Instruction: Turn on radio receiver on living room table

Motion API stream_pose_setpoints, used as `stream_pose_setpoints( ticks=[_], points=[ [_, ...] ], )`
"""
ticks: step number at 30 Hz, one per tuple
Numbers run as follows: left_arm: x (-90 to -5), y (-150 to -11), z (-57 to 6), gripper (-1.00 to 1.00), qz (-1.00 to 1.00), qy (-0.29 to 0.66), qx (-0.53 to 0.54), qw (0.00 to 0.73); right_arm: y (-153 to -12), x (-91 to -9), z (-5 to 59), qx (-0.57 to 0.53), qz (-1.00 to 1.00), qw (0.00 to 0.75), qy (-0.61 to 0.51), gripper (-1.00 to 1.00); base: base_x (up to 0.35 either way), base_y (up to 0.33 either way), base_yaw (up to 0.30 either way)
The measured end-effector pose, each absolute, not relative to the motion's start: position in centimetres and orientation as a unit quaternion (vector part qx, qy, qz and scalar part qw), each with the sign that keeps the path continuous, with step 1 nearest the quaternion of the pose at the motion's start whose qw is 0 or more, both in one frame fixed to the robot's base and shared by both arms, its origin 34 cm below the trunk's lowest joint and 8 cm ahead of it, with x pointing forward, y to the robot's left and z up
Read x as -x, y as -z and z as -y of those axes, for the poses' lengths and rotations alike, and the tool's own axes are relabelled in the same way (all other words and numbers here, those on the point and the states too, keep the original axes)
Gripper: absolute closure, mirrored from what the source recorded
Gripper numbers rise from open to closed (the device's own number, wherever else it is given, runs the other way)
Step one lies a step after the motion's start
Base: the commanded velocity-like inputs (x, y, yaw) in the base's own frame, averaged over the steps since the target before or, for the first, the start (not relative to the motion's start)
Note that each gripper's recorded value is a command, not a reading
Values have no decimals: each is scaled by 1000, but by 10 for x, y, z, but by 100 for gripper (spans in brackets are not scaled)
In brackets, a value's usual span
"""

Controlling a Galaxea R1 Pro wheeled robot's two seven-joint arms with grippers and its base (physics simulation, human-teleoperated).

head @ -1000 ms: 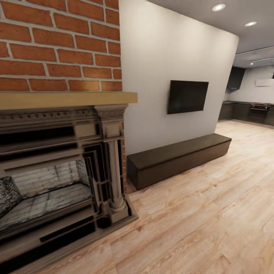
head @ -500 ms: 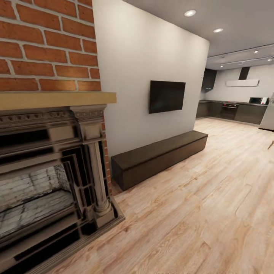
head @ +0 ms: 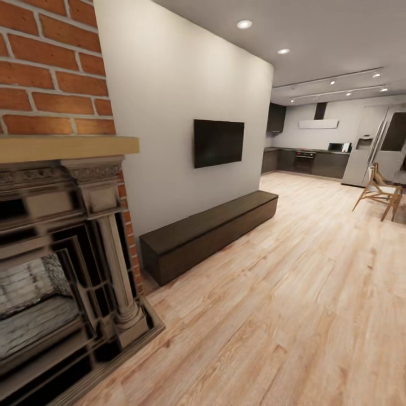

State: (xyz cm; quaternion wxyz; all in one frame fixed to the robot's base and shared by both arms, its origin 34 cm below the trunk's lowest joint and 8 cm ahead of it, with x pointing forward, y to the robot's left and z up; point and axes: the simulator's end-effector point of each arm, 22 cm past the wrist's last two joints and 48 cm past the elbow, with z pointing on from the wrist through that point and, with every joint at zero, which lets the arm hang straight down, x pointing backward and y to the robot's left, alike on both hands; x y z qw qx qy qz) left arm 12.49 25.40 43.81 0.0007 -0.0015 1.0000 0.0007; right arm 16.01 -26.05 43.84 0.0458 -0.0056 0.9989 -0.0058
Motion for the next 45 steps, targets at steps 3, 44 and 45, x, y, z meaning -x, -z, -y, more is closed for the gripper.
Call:
stream_pose_setpoints(
  ticks=[3, 44, 45],
  points=[
    [-125, -438, -254, -100, -1000, -1, 1, 1, -438, -160, 261, 6, -999, 46, 6, -100, 0, 0, -300],
    [-125, -438, -254, -100, -1000, -1, 1, 1, -438, -160, 261, 6, -999, 46, 6, -100, 0, 0, -300],
    [-125, -438, -254, -100, -1000, -1, 1, 1, -438, -160, 261, 6, -999, 46, 6, -100, 0, 0, -300]
  ],
)
